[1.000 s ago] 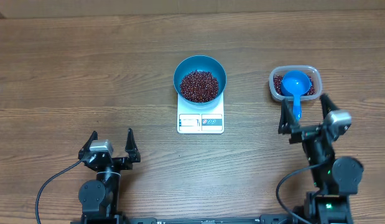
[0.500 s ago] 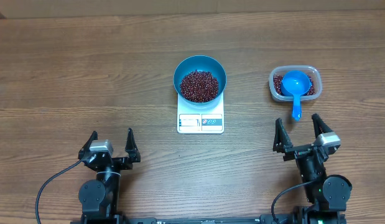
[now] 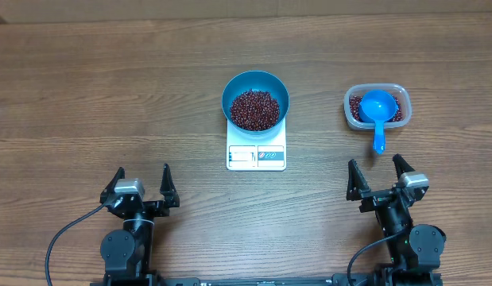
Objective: Scoop item into bowl and weigh 150g on scale
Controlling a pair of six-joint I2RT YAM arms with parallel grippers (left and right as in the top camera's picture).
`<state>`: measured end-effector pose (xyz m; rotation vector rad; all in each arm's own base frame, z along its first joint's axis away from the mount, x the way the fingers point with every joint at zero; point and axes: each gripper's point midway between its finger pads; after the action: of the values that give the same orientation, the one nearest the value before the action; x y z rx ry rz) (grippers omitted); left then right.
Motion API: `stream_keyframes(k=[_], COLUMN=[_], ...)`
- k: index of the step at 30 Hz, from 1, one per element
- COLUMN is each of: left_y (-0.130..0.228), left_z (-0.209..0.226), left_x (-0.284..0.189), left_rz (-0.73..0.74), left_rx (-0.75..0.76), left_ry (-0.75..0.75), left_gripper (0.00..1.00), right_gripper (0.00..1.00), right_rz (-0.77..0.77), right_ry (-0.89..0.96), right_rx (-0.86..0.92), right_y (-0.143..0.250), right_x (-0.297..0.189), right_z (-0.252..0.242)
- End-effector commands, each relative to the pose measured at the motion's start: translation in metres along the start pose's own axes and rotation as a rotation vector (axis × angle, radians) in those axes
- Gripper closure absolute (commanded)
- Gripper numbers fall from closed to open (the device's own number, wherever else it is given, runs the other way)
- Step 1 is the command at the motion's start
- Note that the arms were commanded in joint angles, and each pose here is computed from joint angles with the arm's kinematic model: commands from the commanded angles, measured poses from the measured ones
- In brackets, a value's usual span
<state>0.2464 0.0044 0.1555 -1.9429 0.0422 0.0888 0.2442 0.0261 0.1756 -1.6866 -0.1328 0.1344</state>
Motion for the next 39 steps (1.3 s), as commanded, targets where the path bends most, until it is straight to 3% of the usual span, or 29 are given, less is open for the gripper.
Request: stream_keyframes(k=[1, 26, 39], left_y=[0.000, 0.000, 0.000], left_z=[-0.001, -0.001, -0.001], left_x=[0.000, 0.000, 0.000], left_rz=[-0.003, -0.003, -0.003], left_rx=[0.018, 0.018, 0.018], left_ry=[0.007, 0.007, 0.007], left_gripper=[0.00, 0.00, 0.01], right_gripper=[0.00, 0.00, 0.00], right_rz=[-0.005, -0.005, -0.055], right_ry=[-0.008, -0.020, -0.164], right_rx=[0.005, -0.010, -0.255], right_y=[0.002, 0.002, -0.004], right_x=[0.000, 0.000, -0.002], right_z=[0.002, 0.004, 0.031])
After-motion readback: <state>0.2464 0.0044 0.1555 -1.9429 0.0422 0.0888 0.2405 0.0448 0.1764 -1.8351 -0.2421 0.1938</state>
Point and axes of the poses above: each gripper's point midway between its finger pads, its own x axis out along the fingers, its own z axis along the line the jaws close on, y = z × x, and after that the axes turned 14 degrees about -x, right-handed
